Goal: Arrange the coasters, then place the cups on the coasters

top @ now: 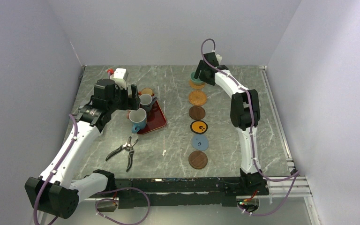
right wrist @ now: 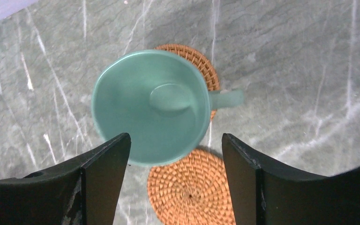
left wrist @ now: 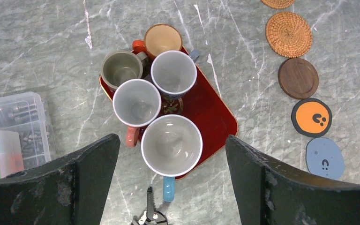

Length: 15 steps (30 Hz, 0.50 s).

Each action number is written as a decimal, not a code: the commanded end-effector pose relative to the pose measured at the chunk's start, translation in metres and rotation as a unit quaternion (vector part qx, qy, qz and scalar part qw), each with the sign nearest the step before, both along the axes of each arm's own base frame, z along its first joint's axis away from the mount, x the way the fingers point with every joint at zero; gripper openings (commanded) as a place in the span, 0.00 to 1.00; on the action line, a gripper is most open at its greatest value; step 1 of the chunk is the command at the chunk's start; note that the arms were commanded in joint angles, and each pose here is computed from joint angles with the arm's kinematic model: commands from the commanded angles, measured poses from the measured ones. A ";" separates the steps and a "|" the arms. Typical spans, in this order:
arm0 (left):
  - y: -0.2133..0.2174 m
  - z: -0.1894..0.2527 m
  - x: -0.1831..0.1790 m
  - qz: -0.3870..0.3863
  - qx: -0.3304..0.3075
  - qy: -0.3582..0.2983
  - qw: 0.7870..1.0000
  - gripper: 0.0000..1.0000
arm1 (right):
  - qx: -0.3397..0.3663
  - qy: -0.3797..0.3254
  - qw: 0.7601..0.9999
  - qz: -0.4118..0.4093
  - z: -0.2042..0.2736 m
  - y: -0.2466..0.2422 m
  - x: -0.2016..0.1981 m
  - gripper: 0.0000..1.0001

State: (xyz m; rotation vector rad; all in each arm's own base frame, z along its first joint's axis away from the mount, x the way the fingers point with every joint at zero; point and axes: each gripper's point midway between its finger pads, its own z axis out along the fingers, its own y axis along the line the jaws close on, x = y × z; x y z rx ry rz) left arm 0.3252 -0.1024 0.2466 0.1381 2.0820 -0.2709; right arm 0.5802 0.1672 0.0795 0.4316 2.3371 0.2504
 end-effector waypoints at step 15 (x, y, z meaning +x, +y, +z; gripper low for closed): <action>0.003 -0.040 0.024 -0.007 -0.015 0.067 0.998 0.81 | 0.025 -0.139 0.982 0.123 0.144 -0.006 -0.091 0.79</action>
